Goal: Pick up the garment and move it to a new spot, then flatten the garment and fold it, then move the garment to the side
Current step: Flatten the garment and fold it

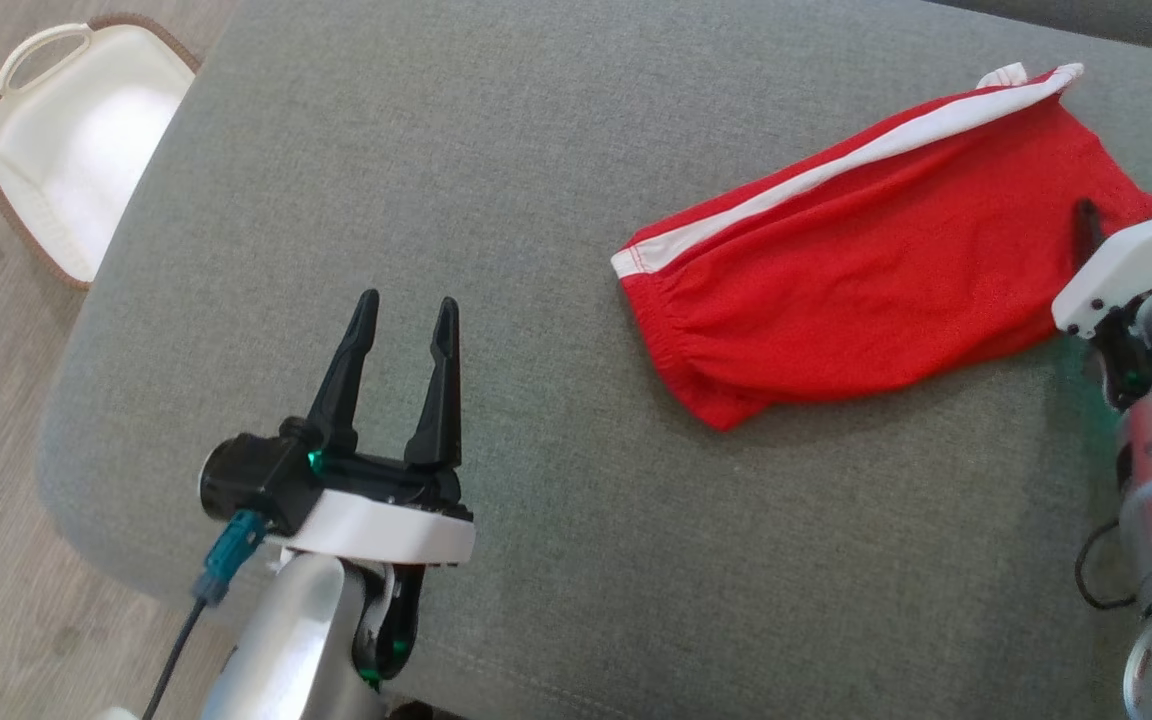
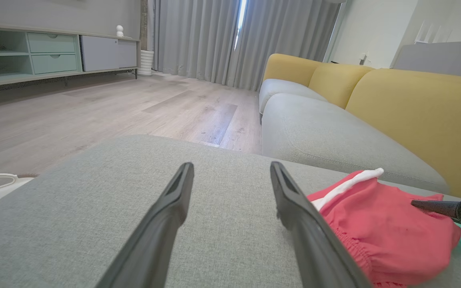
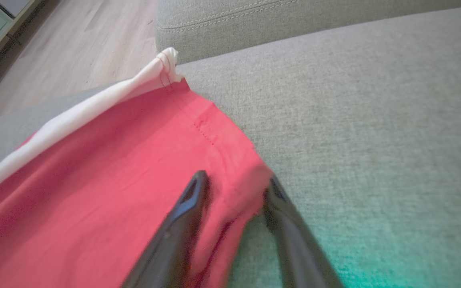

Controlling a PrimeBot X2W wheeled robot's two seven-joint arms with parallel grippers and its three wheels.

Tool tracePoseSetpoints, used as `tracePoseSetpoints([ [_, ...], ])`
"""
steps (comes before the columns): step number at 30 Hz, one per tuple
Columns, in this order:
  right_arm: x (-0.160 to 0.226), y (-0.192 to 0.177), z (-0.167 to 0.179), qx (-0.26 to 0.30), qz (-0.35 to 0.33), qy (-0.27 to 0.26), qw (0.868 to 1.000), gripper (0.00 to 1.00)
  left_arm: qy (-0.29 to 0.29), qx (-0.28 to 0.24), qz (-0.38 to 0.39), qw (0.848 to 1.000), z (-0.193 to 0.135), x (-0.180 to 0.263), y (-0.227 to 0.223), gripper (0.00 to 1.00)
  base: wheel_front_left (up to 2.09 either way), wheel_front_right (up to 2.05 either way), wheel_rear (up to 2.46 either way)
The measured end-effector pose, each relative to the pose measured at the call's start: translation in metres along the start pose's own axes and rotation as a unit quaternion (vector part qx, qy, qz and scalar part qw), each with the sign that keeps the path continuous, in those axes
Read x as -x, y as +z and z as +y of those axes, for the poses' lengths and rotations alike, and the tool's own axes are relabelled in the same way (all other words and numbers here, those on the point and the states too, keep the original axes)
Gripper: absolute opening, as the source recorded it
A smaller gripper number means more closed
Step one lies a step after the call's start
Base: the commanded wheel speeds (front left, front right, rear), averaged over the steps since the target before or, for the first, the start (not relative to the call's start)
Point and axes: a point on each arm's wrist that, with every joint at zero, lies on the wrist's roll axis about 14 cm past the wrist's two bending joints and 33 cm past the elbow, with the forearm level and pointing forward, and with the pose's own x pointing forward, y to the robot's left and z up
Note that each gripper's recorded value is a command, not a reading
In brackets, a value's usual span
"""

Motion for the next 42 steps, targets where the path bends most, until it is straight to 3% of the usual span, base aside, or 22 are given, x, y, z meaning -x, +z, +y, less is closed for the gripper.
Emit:
tracePoseSetpoints([
  [7, 0.009, 0.000, 0.005, 0.011, -0.014, 0.004, 1.000, 0.00, -0.007, 0.003, -0.006, 1.000, -0.006, -0.001, 0.003, 1.00, 0.00, 0.00, 0.00],
  [14, 0.033, 0.022, 0.008, -0.003, -0.089, 0.008, 0.996, 0.00, -0.028, 0.008, -0.019, 0.999, -0.019, -0.001, 0.011, 1.00, 0.00, 0.00, 0.00],
  [23, 0.091, -0.014, -0.036, -0.073, -0.134, -0.041, 0.987, 0.00, -0.068, 0.014, -0.015, 0.997, -0.044, 0.015, 0.004, 1.00, 0.00, 0.00, 0.00],
  [31, 0.143, -0.027, -0.083, -0.131, -0.190, -0.095, 0.968, 0.00, -0.100, 0.017, -0.027, 0.994, -0.065, 0.021, 0.010, 1.00, 0.00, 0.00, 0.00],
  [42, 0.157, -0.028, -0.086, -0.128, -0.215, -0.096, 0.963, 0.00, -0.115, 0.016, -0.020, 0.993, -0.073, 0.022, 0.006, 1.00, 0.00, 0.00, 0.00],
])
